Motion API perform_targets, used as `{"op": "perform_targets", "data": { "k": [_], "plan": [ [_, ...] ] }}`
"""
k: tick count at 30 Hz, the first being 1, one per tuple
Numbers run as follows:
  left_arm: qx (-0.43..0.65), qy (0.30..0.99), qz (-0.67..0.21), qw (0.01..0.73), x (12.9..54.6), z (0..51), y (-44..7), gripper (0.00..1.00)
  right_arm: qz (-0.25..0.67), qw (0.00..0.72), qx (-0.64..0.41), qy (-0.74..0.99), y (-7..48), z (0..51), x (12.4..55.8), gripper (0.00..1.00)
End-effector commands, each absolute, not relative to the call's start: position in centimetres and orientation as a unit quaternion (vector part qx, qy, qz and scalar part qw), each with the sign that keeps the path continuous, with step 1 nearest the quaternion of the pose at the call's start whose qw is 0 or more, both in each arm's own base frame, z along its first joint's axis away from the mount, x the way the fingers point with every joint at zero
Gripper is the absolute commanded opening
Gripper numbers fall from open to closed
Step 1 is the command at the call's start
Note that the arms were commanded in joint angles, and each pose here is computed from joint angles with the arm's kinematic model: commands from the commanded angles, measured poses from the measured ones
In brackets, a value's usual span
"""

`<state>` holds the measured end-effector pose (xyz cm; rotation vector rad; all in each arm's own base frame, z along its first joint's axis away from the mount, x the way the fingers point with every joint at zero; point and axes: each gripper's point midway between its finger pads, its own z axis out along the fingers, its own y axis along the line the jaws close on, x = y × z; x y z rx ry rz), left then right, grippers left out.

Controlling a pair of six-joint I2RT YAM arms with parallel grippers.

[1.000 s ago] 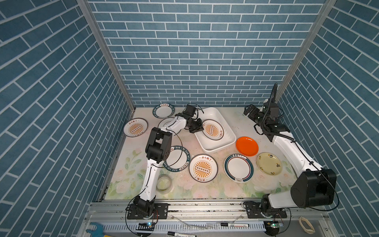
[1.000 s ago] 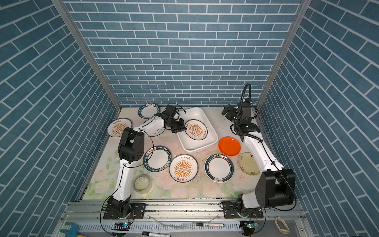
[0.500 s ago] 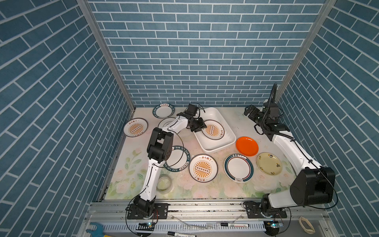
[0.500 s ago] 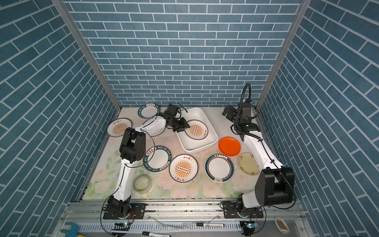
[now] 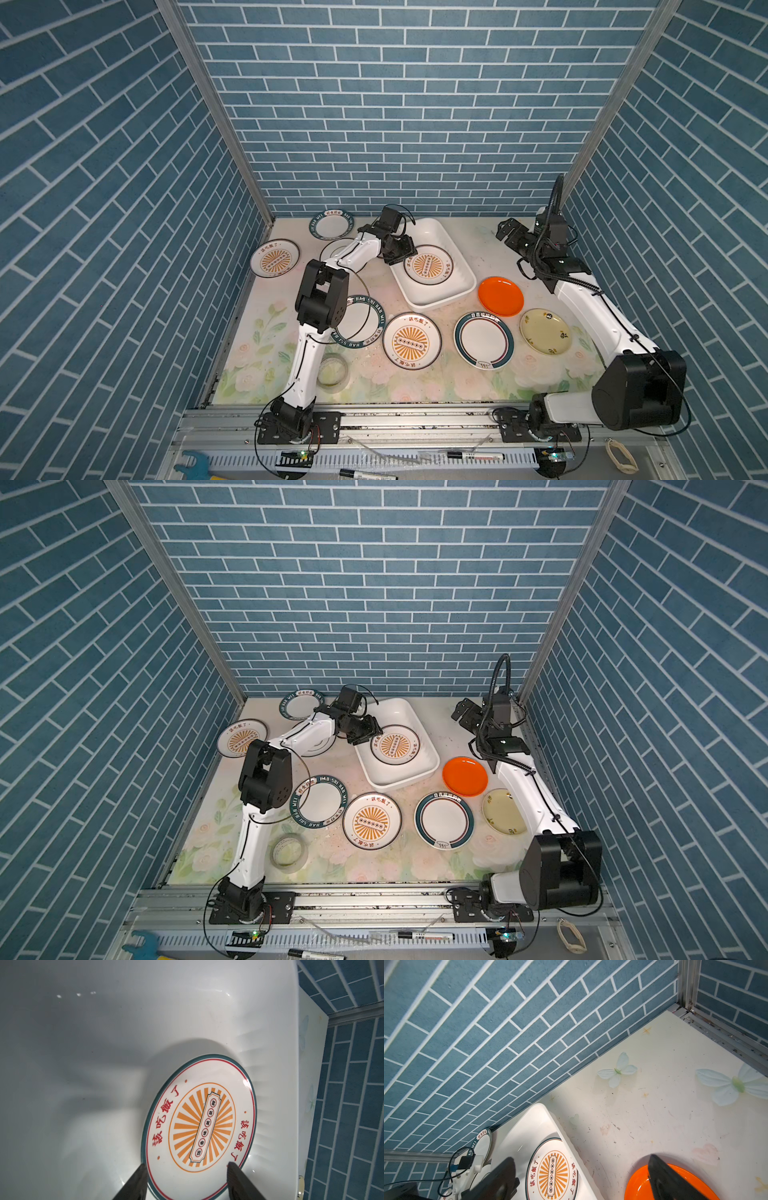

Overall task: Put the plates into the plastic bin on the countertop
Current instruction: 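Lift the sunburst plate with the left gripper and lower it into the bin, then release the plate, move the left gripper to the green-rim plate and grasp it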

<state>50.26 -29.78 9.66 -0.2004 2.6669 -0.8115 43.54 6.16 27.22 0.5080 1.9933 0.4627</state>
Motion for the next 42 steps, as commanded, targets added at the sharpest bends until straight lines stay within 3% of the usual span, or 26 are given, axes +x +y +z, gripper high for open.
{"op": "perform_targets", "data": {
  "k": [1, 8, 15, 23, 27, 36, 42],
  "plan": [
    [-0.055, 0.934, -0.280, 0.214, 50.4, 13.6, -29.2, 0.66, 0.186, 0.507, 0.218, 0.813, 5.5, 28.6, 42.6, 0.99],
    [-0.017, 0.898, -0.313, 0.310, 49.6, 21.9, -28.6, 0.73, 0.198, 0.509, 0.208, 0.811, 5.8, 30.5, 41.2, 0.99],
    [-0.040, 0.886, -0.284, 0.364, 45.1, 26.1, -22.4, 0.85, 0.222, 0.503, 0.182, 0.815, 8.2, 31.5, 40.2, 0.99],
    [-0.175, 0.887, -0.255, 0.342, 39.0, 22.5, -10.0, 0.98, 0.248, 0.482, 0.133, 0.830, 14.0, 31.0, 40.6, 0.99],
    [-0.273, 0.888, -0.260, 0.265, 35.4, 18.1, -4.8, 1.00, 0.283, 0.470, 0.114, 0.828, 17.4, 30.6, 40.6, 0.99],
    [-0.351, 0.879, -0.271, 0.178, 29.5, 10.1, -4.0, 0.99, 0.312, 0.463, 0.085, 0.825, 21.5, 29.8, 39.1, 0.99],
    [-0.381, 0.857, -0.301, 0.174, 27.4, 6.6, -4.7, 0.97, 0.311, 0.466, 0.082, 0.824, 22.1, 29.8, 38.5, 0.99]
  ]
}}
